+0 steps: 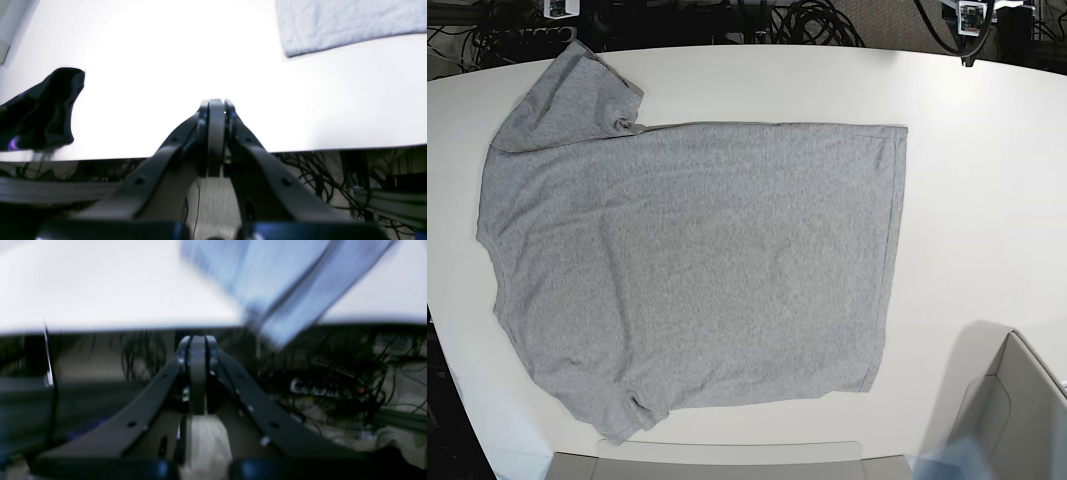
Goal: Fold the T-shirt properly
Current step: 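Lower both grippers toward the shirt's shoulder corners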
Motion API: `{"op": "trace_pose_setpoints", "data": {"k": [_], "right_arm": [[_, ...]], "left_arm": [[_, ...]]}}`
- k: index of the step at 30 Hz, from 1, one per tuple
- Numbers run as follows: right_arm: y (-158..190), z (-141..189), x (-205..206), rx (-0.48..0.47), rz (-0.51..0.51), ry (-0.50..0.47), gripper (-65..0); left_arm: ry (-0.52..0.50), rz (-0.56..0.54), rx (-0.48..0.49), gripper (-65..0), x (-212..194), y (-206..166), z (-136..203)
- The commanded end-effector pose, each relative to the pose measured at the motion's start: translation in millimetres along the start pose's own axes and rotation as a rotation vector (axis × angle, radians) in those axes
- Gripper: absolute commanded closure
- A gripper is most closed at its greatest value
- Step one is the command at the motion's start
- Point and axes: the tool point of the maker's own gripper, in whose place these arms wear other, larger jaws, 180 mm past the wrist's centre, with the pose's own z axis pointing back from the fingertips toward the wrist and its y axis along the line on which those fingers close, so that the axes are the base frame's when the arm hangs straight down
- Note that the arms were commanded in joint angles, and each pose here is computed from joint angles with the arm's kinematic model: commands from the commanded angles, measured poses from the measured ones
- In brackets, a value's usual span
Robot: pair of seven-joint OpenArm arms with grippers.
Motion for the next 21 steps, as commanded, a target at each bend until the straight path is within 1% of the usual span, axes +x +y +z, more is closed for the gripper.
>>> {"op": "trace_pose_setpoints", "data": {"k": [1,3,4,7,9,11,13,15,17,19,21], "right_arm": [[-2.0,4.2,3.8,-0.002,0.005,-0.010,0.0],[-7.7,1.4,9.6,0.003,0.036,-0.022,-1.3],[-9.1,-0.2,12.0,0.009,0.051,-0.026,-3.5],[-13.6,-3.1,17.5,-0.007,0.053,-0.045,-10.0],[-14.2,-8.5,23.4,-0.014,0.046,-0.069,-12.9],[-13.2,-14.3,29.0,-0.008,0.048,-0.089,-14.5],[-12.9,-19.5,31.9,-0.006,0.050,-0.090,-15.0],[-14.3,-28.7,40.4,-0.009,0.041,-0.105,-15.1],[-16.8,-36.9,40.2,0.000,-0.025,-0.072,-15.1],[-21.3,-41.2,42.3,0.017,-0.105,-0.044,-15.6],[-20.0,-43.2,50.4,0.074,-0.176,-0.046,-18.6]], "left_arm": [[-0.046,0.003,0.018,0.0,12.4,3.9,-3.3],[-0.071,0.007,0.030,-0.1,19.3,5.7,-9.6],[-0.086,0.011,0.035,-0.2,23.3,6.1,-12.4],[-0.134,0.012,0.044,-0.3,37.1,8.5,-22.2],[-0.157,0.005,0.038,-0.4,43.6,8.2,-27.0],[-0.182,0.000,0.035,-0.4,50.3,9.0,-30.5],[-0.204,0.004,0.031,-0.4,56.8,7.7,-34.6],[-0.234,0.010,-0.009,-0.5,65.7,0.2,-40.3],[-0.251,0.015,-0.072,-2.1,71.8,-11.9,-44.2],[-0.263,0.018,-0.123,-5.5,75.5,-21.6,-45.4],[-0.263,0.013,-0.164,-11.0,75.6,-28.4,-44.9]]}}
